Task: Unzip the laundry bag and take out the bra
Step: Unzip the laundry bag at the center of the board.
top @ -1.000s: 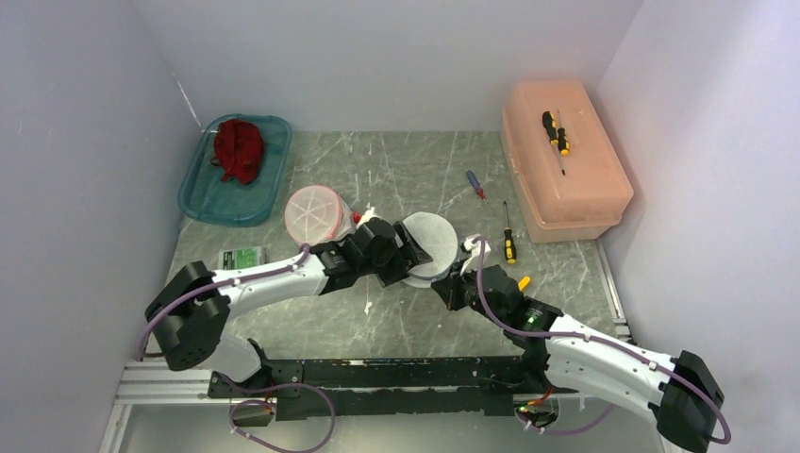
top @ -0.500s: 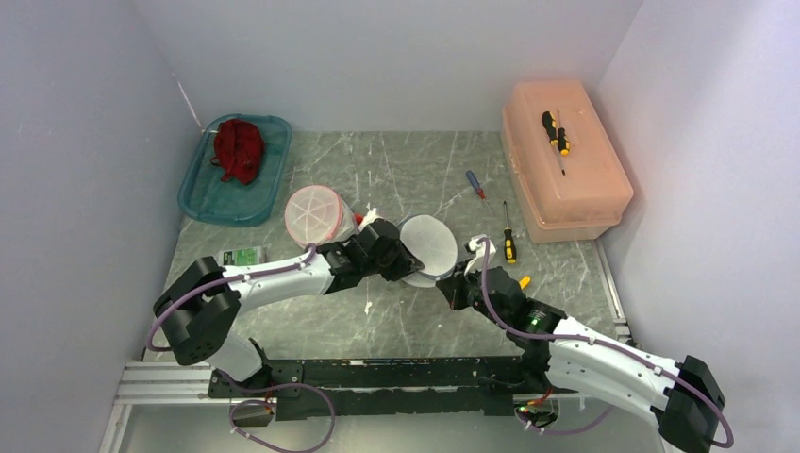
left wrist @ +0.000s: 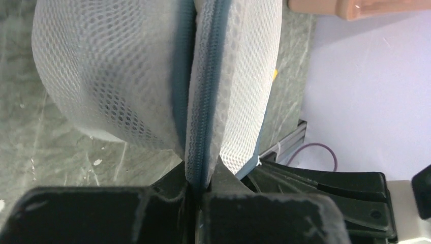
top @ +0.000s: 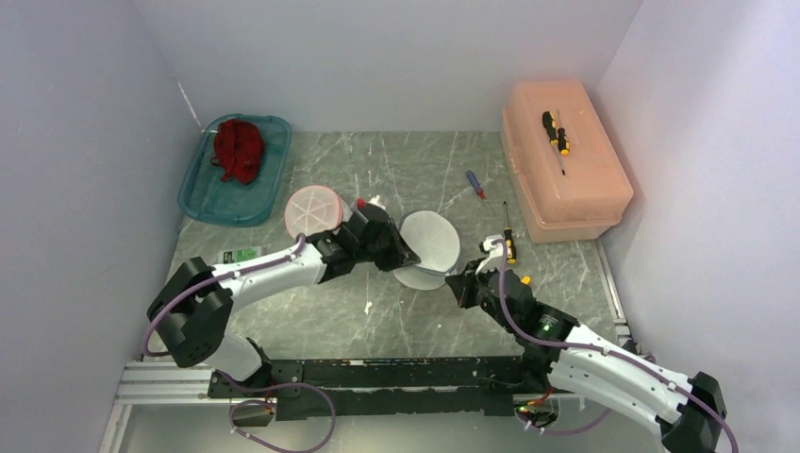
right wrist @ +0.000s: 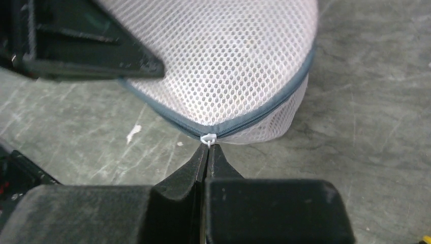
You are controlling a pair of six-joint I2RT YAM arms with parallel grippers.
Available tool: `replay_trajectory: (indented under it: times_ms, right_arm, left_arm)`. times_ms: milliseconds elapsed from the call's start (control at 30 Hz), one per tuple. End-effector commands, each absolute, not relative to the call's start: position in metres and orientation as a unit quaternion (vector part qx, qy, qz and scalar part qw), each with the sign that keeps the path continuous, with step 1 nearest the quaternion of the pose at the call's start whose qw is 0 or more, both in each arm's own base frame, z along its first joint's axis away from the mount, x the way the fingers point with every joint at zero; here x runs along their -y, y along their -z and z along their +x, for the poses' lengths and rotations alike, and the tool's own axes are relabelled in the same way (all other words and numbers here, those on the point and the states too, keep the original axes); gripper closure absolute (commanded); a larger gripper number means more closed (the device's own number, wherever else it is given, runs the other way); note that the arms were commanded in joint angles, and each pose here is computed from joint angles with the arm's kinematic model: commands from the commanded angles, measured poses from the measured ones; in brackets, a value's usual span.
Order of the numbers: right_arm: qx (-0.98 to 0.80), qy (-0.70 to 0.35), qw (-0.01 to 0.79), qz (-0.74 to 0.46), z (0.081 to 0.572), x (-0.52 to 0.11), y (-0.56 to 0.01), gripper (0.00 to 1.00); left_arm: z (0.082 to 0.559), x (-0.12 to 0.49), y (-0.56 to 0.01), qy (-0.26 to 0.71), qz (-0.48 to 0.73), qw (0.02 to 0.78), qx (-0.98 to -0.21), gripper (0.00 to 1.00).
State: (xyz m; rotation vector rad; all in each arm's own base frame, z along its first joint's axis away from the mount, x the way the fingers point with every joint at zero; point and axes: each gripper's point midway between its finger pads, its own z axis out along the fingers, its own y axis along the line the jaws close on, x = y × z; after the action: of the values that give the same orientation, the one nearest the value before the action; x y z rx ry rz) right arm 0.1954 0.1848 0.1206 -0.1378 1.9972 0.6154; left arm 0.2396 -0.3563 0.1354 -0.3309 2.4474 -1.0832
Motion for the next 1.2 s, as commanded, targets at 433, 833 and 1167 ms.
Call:
replay_trajectory:
  times_ms: [433, 833, 1167]
  right_arm:
    - [-0.798, -0.320, 0.496, -0.118, 0.188, -0.221, -0.147, 1.00]
    - [-0.828, -0.305, 0.466, -0.073, 0.193, -0.220, -0.122, 1.00]
    - [-0.819, -0.331, 0.463, -0.076, 0.196, -0.237, -0.138, 1.00]
  left_arm:
    - [0.289, 0.343, -0.139, 0.402, 0.115, 0.163, -0.894, 0.88]
    - [0.256, 0.311, -0.159, 0.416, 0.029, 0.193, -0.888, 0.06]
    - [0.216, 0.321, -0.180, 0.404, -0.079, 0.200, -0.889, 0.06]
